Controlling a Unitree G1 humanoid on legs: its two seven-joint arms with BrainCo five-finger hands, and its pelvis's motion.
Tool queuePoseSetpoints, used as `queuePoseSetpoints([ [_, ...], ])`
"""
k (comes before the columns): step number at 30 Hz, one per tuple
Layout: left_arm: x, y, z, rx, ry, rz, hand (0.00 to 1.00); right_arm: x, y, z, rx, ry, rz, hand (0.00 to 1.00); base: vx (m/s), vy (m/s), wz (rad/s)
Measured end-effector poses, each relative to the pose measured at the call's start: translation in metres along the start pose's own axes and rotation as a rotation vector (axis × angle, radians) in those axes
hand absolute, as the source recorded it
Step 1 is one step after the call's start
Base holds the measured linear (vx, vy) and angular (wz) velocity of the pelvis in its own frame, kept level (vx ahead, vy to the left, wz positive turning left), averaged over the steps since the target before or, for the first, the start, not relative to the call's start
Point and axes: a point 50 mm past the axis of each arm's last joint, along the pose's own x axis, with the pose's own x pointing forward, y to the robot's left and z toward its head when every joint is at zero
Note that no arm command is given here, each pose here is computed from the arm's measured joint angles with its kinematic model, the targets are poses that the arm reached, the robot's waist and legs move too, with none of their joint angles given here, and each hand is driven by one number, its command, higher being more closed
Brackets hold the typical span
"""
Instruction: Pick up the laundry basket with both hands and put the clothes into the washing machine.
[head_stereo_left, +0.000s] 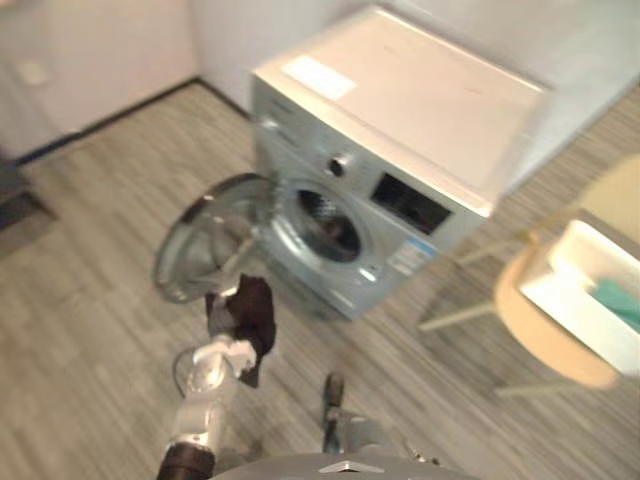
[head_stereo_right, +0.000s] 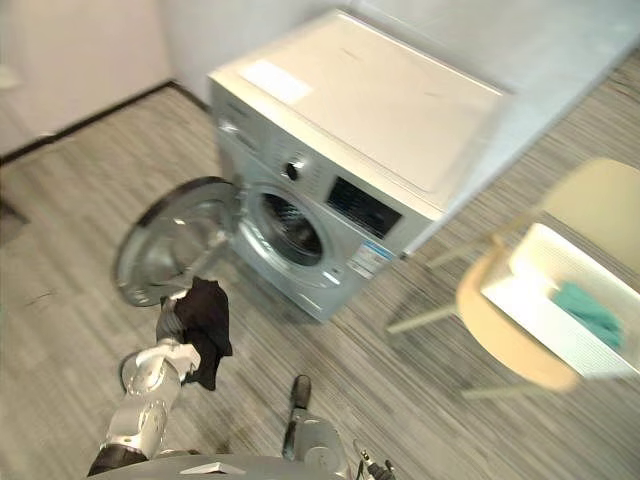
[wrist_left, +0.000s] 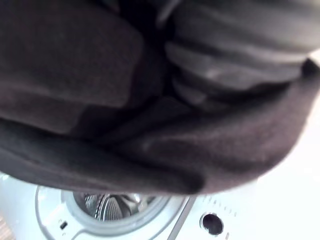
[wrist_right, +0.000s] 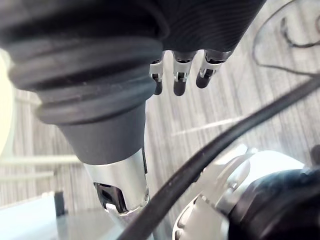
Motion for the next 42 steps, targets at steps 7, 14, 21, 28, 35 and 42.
queuePoseSetpoints([
  [7,0.003,-0.001,-0.015,-0.061,0.062,0.048,1.0,-0.002,-0.024,-0.001,-0.065,0.021,-0.039,0.0,0.22,-0.108,-0.87],
  [14,-0.011,0.004,-0.03,-0.128,0.121,0.074,1.0,-0.002,-0.027,0.001,-0.08,0.019,-0.04,0.0,0.28,-0.035,-0.67],
  [21,-0.038,0.022,-0.047,-0.16,0.179,0.136,1.0,0.0,-0.019,0.01,-0.202,0.003,0.018,0.0,0.2,0.272,-0.53],
  [28,-0.041,0.017,-0.053,-0.12,0.216,0.064,1.0,0.011,0.044,0.044,-0.367,-0.107,0.216,0.0,0.05,0.176,-0.77],
  [35,0.026,-0.023,-0.013,-0.062,0.113,-0.072,1.0,0.003,0.148,0.098,-0.484,-0.31,0.476,0.0,-0.07,0.079,-0.43],
  [42,0.076,-0.075,0.081,-0.224,-0.136,-0.097,1.0,-0.063,0.235,0.112,-0.085,-0.444,0.883,0.0,-0.17,-0.131,0.06],
])
